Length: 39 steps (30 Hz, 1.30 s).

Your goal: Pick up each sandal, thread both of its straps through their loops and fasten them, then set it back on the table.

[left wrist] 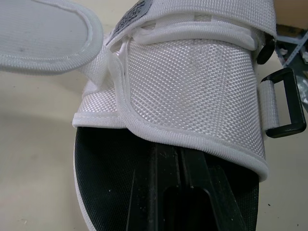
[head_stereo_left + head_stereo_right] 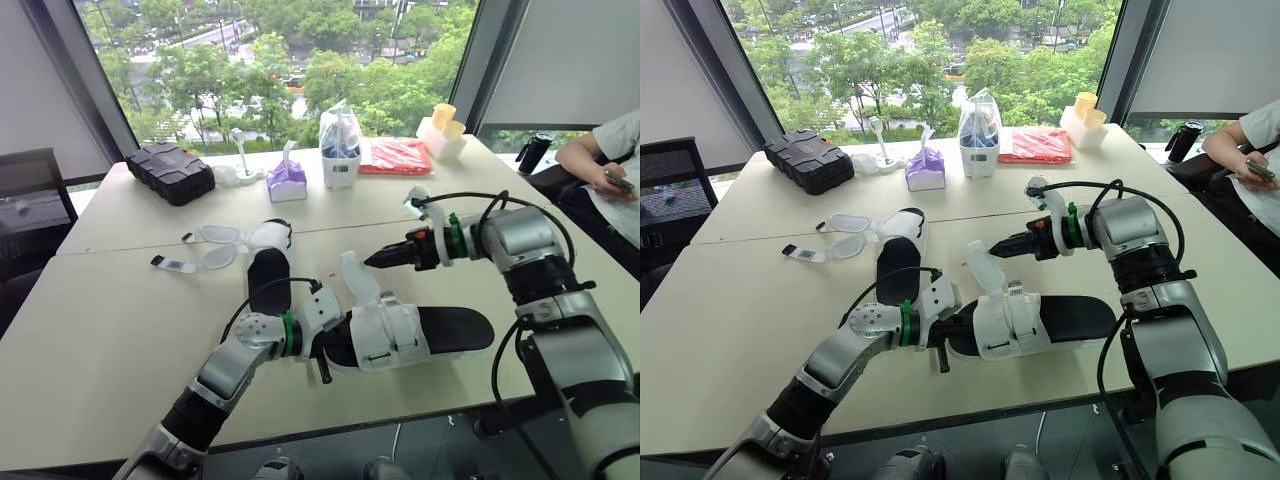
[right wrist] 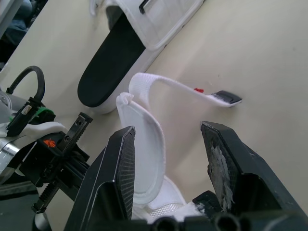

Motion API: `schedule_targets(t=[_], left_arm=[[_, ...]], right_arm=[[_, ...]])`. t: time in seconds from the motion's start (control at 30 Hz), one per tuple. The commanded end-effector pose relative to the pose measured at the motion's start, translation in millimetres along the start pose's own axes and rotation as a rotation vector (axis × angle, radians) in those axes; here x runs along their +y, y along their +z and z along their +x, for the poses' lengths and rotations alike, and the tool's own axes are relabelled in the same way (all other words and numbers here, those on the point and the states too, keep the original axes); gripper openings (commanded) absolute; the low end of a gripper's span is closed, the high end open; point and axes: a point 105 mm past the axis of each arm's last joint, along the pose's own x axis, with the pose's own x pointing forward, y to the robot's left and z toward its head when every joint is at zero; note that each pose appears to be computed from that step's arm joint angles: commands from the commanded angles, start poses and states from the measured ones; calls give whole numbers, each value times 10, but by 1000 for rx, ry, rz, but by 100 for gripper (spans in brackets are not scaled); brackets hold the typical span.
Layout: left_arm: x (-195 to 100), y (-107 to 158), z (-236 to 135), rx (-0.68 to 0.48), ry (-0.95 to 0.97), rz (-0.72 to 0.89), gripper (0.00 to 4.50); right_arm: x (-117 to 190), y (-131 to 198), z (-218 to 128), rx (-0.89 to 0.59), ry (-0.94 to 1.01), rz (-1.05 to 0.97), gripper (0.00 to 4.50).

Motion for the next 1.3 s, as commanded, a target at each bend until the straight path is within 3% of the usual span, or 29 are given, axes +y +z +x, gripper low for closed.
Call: schedule_targets(t=[0.03,0.17,0.27,0.33,0.37,0.77,1.17,1.27,1.3], left_arm=[[-44,-250,19,82,-3,-55,0],[-36,-245,21,81,2,-54,0],[-35,-244,22,81,4,-54,0],[-35,-244,25,81,5,-54,0],[-34,-243,27,80,6,-54,0],[-24,-229,33,71,19,-56,0],[-30,-218,44,62,25,-59,0],[-38,-216,46,60,25,-60,0],[-39,-216,45,60,25,-60,0]], right_arm=[[88,125,76,-9,40,-43,230],[119,127,149,1,75,-43,230],[154,154,210,4,102,-48,317],[168,175,241,3,112,-45,419],[180,193,261,0,122,-38,441],[359,364,454,-26,248,77,441],[449,509,411,-92,314,85,441],[486,559,369,-117,338,82,365],[499,578,351,-127,346,81,318]])
